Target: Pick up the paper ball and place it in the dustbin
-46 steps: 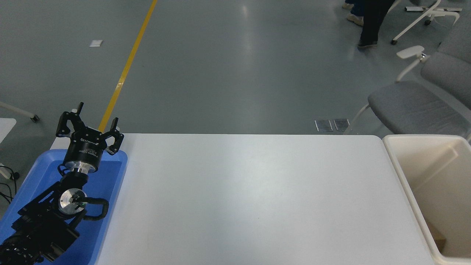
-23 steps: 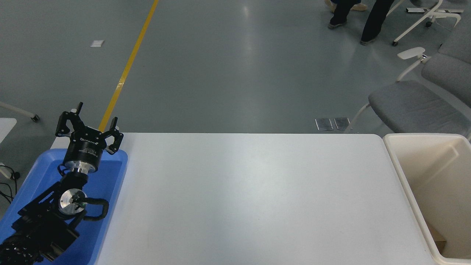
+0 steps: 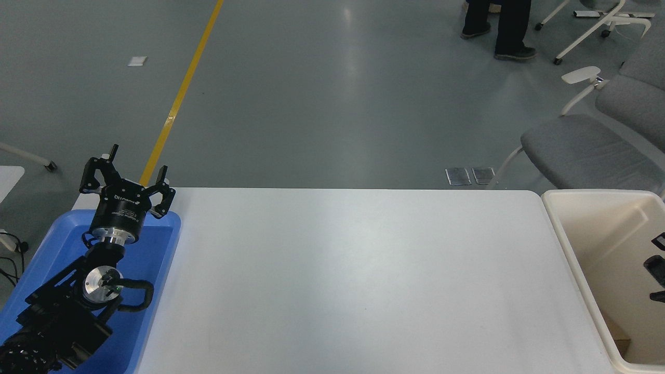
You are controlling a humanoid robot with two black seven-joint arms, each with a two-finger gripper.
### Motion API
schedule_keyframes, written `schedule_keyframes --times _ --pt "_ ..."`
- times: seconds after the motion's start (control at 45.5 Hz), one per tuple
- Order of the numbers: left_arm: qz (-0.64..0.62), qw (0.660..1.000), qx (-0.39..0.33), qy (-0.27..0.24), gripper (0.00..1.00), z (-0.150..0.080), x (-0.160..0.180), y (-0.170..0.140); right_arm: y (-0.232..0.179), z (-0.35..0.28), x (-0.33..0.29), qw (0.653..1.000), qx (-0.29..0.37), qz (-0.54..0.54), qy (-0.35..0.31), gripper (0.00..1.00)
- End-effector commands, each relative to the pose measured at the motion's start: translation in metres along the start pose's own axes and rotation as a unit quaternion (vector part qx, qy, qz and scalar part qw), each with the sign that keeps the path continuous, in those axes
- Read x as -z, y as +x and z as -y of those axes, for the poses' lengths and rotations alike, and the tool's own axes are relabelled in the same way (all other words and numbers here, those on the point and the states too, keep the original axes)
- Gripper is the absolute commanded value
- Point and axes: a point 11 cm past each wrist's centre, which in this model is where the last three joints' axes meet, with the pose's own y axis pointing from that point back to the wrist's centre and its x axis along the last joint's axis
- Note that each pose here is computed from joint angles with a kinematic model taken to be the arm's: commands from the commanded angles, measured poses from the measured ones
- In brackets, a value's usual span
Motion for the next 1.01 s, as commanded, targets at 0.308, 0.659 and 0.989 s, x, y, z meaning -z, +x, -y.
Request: schedule_keyframes --times 0.308,0.659,0.989 --pt "0.000 1.000 0.000 0.000 0.99 0.0001 0.0004 -0.0003 -0.0089 -0.0009 0.0029 1.000 -0.003 0.000 0.003 0.70" --pt "0.001 1.000 -0.001 0.000 0.99 -0.0001 -0.0005 0.0004 -0.0101 -0.0013 0.0043 1.000 0.003 0.022 0.003 0.74" --pt "0.000 1.000 0.000 0.000 0.99 0.0001 -0.0003 0.0000 -0.0047 -0.0023 0.0082 0.999 -0.013 0.034 0.005 0.74"
